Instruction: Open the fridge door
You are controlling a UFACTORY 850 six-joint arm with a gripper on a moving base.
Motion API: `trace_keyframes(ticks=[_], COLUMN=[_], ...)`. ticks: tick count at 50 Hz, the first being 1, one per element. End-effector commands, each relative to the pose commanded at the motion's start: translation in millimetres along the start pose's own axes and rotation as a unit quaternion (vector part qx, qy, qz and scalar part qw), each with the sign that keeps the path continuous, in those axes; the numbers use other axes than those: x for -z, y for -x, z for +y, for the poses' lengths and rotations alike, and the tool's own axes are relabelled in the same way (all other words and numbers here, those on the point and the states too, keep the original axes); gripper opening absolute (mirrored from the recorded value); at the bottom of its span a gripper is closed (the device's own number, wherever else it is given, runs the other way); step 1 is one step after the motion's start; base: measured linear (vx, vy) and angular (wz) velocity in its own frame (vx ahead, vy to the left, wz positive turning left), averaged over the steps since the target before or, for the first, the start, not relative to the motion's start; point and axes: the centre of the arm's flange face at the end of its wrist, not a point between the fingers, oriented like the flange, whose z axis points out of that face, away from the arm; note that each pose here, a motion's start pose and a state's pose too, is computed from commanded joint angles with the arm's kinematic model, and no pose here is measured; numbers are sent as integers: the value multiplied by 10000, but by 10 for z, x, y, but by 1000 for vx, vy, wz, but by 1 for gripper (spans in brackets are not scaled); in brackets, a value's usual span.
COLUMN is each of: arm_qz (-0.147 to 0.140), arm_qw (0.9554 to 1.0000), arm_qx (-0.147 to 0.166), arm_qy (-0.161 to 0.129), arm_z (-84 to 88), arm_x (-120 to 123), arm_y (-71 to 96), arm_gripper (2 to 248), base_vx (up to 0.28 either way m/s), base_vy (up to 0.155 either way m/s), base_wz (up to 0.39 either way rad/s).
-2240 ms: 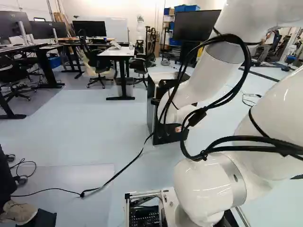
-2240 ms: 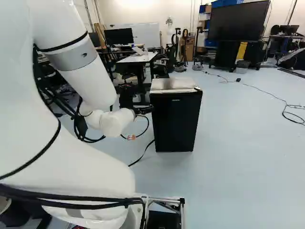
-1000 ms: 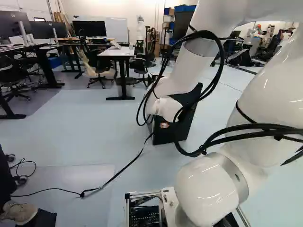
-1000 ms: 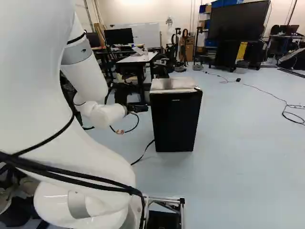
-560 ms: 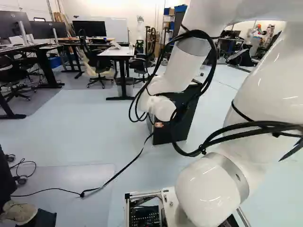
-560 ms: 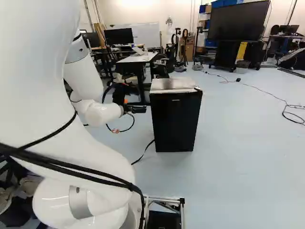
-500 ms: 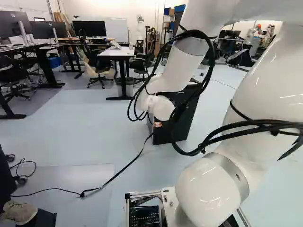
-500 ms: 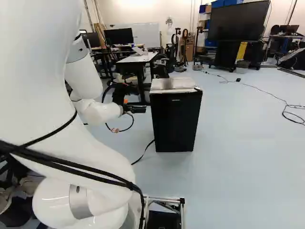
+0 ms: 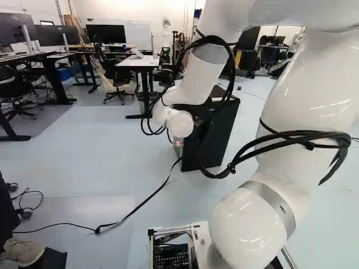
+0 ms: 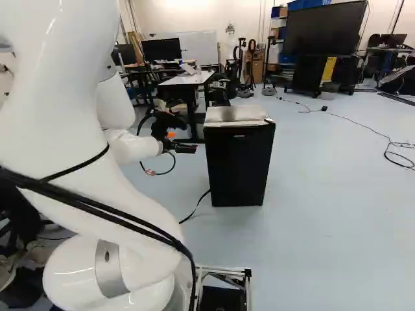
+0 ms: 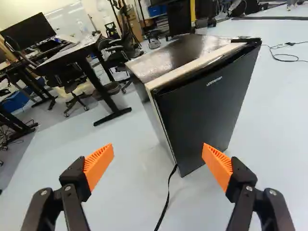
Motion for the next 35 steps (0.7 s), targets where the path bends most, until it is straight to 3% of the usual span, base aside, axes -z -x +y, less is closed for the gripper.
trace_keyframes(ticks=[18,35], arm_qz=[30,78], arm_qw=[9987,9945], arm_qx=[-374,-753], arm_qy=[355,719], arm_z=[-229,-452], arm_x=[-127,-286], arm_y=[38,67], arm_gripper=[247,247], base_vx=[0,0], base_vy=[0,0], base_wz=[0,0])
